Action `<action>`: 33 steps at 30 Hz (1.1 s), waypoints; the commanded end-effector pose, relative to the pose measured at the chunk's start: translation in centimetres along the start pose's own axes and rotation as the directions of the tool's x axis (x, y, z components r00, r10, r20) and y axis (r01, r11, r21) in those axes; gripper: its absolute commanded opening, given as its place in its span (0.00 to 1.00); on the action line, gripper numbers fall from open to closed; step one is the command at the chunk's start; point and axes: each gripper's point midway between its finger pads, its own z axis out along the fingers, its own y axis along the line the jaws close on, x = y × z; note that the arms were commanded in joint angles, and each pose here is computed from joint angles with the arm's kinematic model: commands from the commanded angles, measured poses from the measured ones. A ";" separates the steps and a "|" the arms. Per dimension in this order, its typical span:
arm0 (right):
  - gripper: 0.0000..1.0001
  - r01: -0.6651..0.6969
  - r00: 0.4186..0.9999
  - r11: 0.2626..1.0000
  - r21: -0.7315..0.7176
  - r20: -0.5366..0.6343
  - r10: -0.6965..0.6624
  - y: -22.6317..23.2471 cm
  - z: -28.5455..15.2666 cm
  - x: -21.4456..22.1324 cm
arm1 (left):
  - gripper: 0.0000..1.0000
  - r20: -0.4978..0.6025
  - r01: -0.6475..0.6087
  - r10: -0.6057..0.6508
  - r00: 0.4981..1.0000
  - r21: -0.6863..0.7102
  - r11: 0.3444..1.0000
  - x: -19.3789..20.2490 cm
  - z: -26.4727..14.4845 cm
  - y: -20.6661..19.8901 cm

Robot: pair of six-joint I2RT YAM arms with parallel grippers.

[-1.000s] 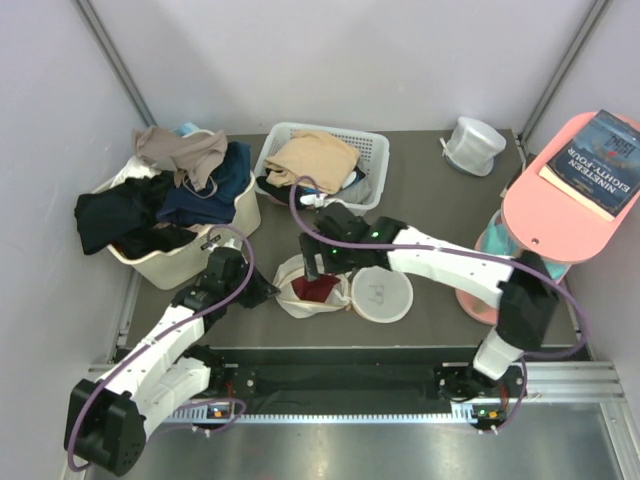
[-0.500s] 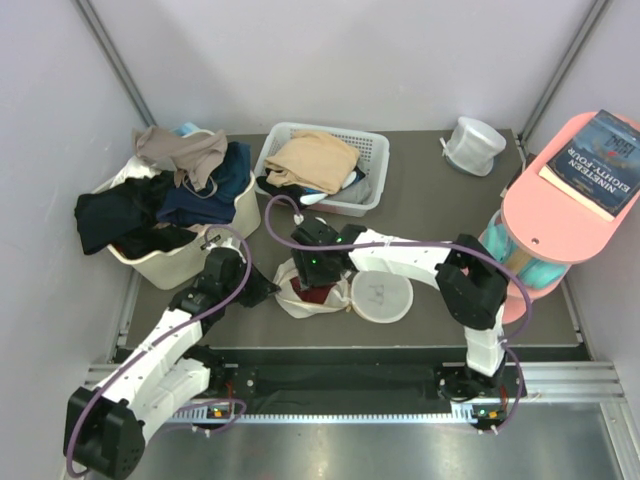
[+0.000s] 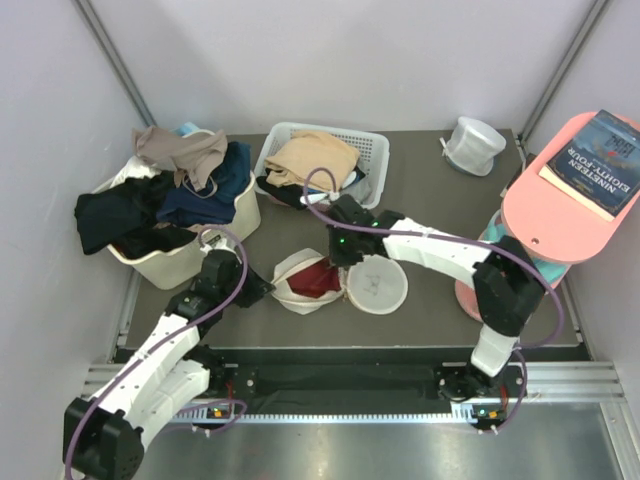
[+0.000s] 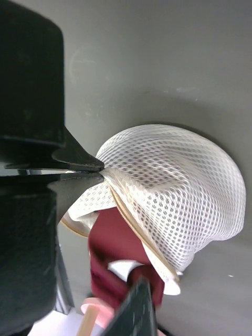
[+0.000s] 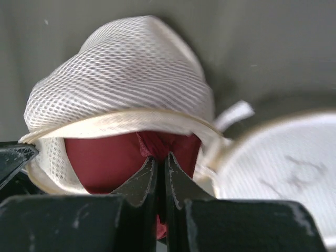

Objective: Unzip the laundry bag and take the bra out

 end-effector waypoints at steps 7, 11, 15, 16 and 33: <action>0.00 0.115 0.993 0.938 -0.328 0.055 -0.103 5.0 -6.5 -1.5 | 0.00 0.032 -0.031 0.029 0.999 0.070 0.997 -2.2 0.9 -3.0; 0.00 0.239 0.967 0.899 -0.367 0.004 -0.256 6.8 -8.3 0.5 | 0.00 0.035 -0.021 0.018 0.999 0.087 0.996 -4.3 2.4 -5.6; 0.00 0.303 0.943 0.853 -0.426 0.006 -0.332 7.9 -11.3 1.5 | 0.00 0.066 -0.015 0.009 0.998 0.080 0.997 -6.2 3.2 -7.1; 0.00 0.311 0.941 0.839 -0.446 0.019 -0.338 8.2 -12.0 1.5 | 0.00 0.064 -0.012 0.008 0.998 0.077 0.997 -6.4 3.3 -7.3; 0.00 0.350 0.937 0.600 -0.719 0.278 -0.212 13.3 -24.3 -0.3 | 0.00 -0.033 -0.043 0.044 0.998 0.033 0.999 -6.3 6.4 -7.8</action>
